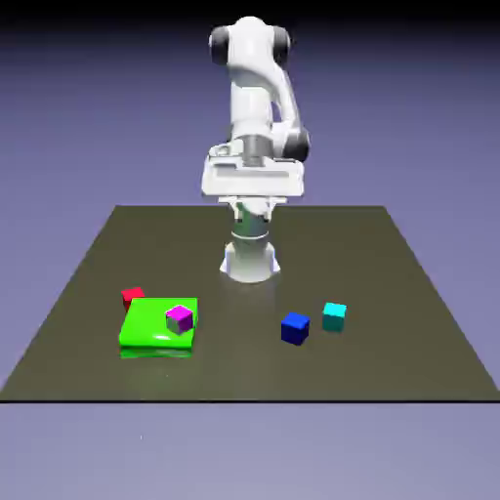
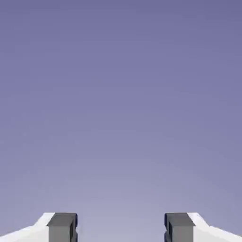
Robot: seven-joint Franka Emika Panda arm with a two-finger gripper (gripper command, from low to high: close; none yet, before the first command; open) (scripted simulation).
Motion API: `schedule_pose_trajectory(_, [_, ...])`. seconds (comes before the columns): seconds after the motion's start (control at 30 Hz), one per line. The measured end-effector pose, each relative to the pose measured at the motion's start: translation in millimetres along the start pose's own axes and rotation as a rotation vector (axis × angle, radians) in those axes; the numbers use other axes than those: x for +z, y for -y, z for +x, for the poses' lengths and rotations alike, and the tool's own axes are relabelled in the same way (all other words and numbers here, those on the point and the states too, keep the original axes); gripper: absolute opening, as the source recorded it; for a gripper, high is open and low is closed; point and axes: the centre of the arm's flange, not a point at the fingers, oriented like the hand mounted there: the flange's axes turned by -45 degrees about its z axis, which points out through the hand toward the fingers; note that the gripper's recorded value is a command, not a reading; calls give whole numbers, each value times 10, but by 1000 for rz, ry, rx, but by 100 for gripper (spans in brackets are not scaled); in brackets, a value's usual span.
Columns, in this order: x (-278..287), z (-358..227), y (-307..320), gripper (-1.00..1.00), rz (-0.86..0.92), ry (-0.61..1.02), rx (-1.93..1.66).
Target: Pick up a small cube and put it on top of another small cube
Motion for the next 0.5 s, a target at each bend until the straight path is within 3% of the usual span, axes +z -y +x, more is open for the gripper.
schedule_pose_trajectory(0.5, [1683, -1225, 448, 0, -27, 915, 448])
